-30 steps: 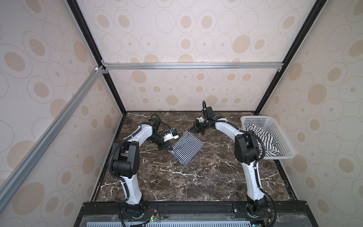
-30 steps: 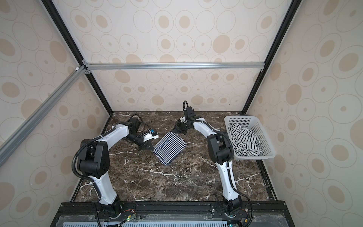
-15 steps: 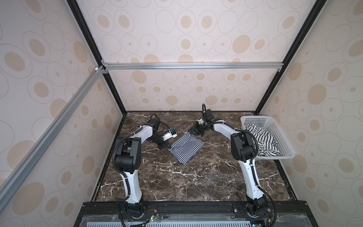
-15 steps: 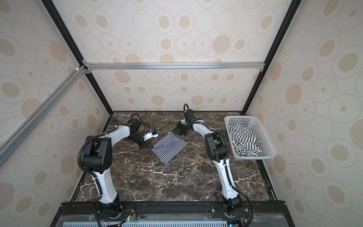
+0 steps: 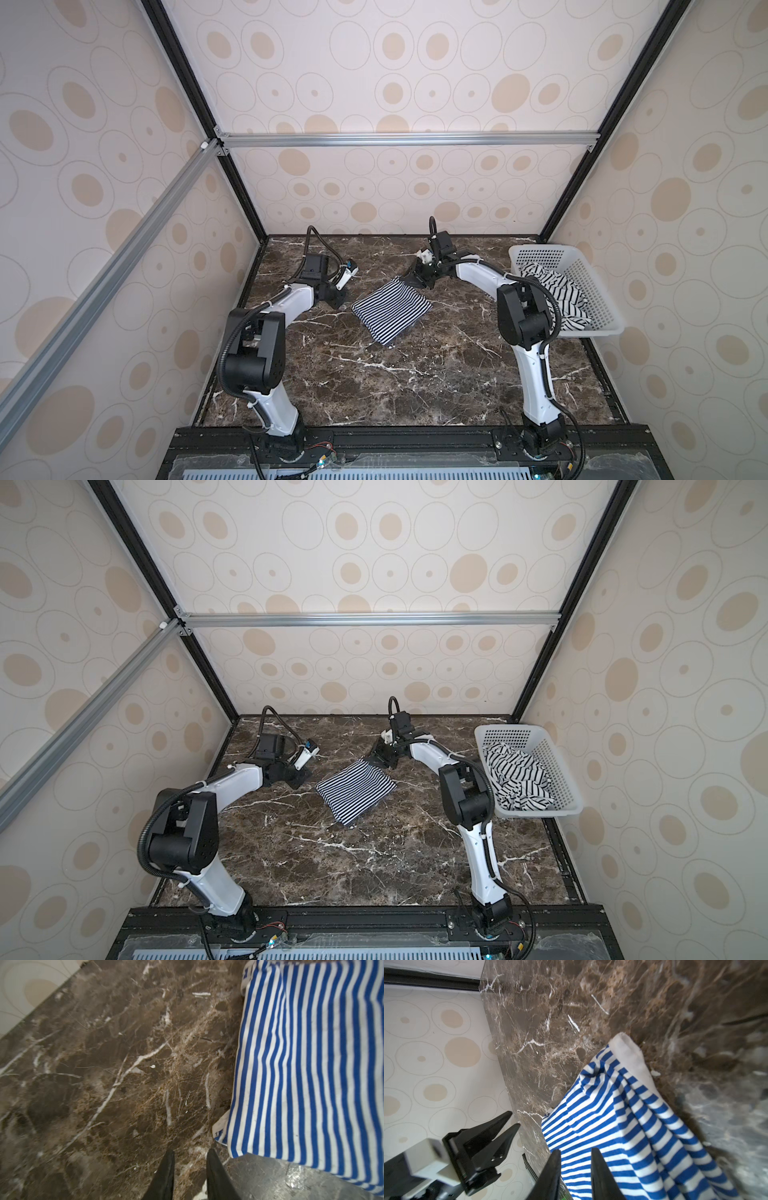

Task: Fold and stack tank tops
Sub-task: Fold the tank top at the center of the table, then rotate the tank top at the top-center of the table.

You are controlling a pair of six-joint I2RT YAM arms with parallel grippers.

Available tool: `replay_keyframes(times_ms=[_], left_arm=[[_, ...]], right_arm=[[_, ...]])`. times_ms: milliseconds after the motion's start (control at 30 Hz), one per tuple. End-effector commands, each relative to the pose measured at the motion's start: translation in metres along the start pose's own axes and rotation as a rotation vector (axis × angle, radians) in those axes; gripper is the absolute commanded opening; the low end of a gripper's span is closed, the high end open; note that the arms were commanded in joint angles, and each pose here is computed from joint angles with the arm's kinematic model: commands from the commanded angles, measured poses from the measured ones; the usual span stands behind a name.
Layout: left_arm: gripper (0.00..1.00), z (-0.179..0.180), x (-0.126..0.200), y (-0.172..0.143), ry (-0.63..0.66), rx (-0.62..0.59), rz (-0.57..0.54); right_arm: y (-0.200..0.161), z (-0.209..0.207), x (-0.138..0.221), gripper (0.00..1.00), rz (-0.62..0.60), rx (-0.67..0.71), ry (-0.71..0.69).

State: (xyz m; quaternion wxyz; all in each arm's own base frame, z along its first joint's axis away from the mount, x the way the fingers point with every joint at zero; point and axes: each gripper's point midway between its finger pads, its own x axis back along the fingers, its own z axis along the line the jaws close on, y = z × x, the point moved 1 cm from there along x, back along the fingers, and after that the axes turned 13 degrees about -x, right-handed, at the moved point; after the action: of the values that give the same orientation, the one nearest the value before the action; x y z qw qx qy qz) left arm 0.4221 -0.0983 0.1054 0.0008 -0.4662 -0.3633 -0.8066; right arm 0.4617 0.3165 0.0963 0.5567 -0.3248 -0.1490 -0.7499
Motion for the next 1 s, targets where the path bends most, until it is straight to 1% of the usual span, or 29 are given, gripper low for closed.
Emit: replay_keyframes(times_ms=[0,133,300,400,533,633,700,800,967], left_arm=[[0.28,-0.010,0.010,0.026,-0.038,-0.008,-0.087],[0.27,-0.047,0.000,0.035,-0.195,-0.023,-0.090],[0.26,-0.079,-0.016,0.032,-0.264,-0.056,-0.062],[0.26,-0.093,-0.025,0.026,-0.287,-0.064,-0.035],[0.26,-0.090,-0.034,0.012,-0.242,-0.068,0.025],[0.25,-0.083,-0.042,-0.001,-0.195,-0.073,0.088],[0.25,-0.080,-0.046,-0.009,-0.173,-0.077,0.127],[0.25,-0.073,-0.050,-0.014,-0.134,-0.087,0.151],[0.25,-0.055,-0.059,-0.015,-0.059,-0.091,0.197]], right_arm=[[-0.010,-0.011,-0.005,0.20,0.013,0.007,-0.049],[-0.008,-0.016,-0.017,0.16,0.028,-0.002,-0.064],[0.003,-0.020,-0.032,0.15,0.032,-0.013,-0.067],[0.010,-0.023,-0.040,0.15,0.031,-0.029,-0.074],[0.017,-0.034,-0.046,0.15,0.013,-0.048,-0.128],[0.018,-0.040,-0.043,0.15,-0.003,-0.046,-0.154],[0.015,-0.039,-0.039,0.15,-0.006,-0.040,-0.149],[0.008,-0.032,-0.029,0.17,-0.011,-0.024,-0.120],[-0.009,-0.025,-0.005,0.23,-0.030,0.001,-0.094]])
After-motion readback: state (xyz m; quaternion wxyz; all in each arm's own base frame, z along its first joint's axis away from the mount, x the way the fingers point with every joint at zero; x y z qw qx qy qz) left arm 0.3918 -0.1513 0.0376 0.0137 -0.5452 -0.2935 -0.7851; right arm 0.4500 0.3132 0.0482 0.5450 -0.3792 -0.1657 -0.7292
